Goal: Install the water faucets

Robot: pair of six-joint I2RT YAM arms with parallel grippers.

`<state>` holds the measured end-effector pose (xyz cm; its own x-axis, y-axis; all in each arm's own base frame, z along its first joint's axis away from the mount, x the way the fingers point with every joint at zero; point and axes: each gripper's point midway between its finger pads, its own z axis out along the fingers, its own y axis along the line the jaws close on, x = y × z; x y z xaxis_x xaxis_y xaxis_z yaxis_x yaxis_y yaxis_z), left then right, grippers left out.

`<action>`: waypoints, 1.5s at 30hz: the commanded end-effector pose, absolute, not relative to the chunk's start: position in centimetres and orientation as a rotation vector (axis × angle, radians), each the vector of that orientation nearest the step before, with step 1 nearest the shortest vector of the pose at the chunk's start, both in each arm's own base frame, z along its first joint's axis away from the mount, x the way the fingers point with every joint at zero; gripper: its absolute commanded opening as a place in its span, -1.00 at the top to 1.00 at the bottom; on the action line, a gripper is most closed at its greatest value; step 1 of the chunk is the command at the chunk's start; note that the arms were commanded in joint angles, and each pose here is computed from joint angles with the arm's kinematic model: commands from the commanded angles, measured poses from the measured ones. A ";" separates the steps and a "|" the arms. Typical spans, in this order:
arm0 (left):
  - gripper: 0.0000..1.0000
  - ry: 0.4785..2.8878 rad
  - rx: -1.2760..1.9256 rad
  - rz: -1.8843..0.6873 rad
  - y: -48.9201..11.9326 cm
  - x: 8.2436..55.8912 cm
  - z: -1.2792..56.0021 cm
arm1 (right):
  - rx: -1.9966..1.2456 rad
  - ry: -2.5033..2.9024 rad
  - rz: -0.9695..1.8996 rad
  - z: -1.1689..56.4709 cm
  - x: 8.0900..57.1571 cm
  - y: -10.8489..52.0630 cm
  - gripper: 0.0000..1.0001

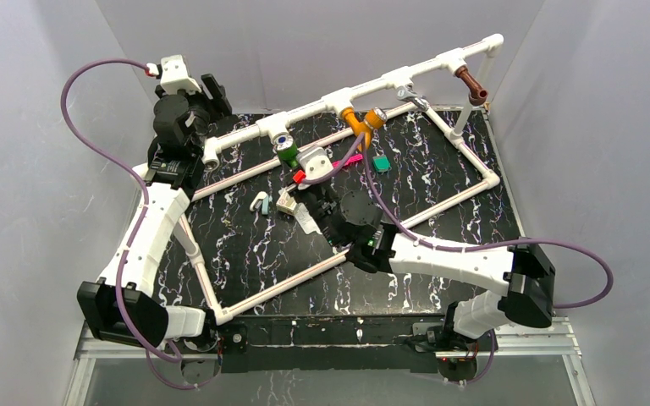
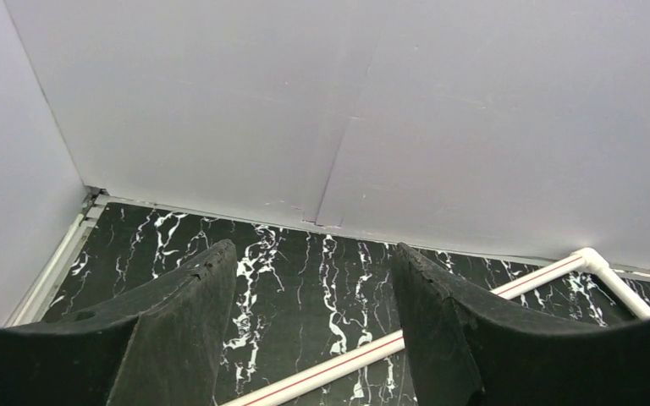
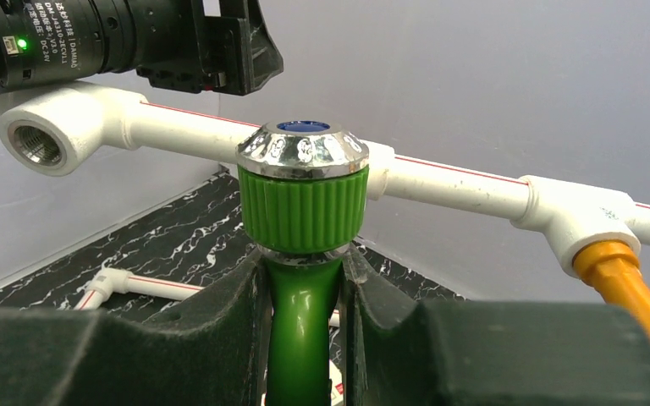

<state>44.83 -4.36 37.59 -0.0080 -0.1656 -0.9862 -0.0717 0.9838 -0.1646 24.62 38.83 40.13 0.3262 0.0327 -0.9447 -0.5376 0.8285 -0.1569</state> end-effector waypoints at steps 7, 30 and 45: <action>-0.24 2.111 -0.159 -0.015 -4.5 43.5 19.1 | -0.354 1.097 0.389 42.5 24.8 37.2 0.97; -0.18 2.127 -0.151 -0.017 -4.6 43.6 18.5 | -0.405 1.050 0.362 42.3 24.6 38.3 0.97; -0.17 2.127 -0.150 -0.020 -4.7 43.6 18.6 | -0.415 1.064 0.338 40.7 25.0 38.9 0.97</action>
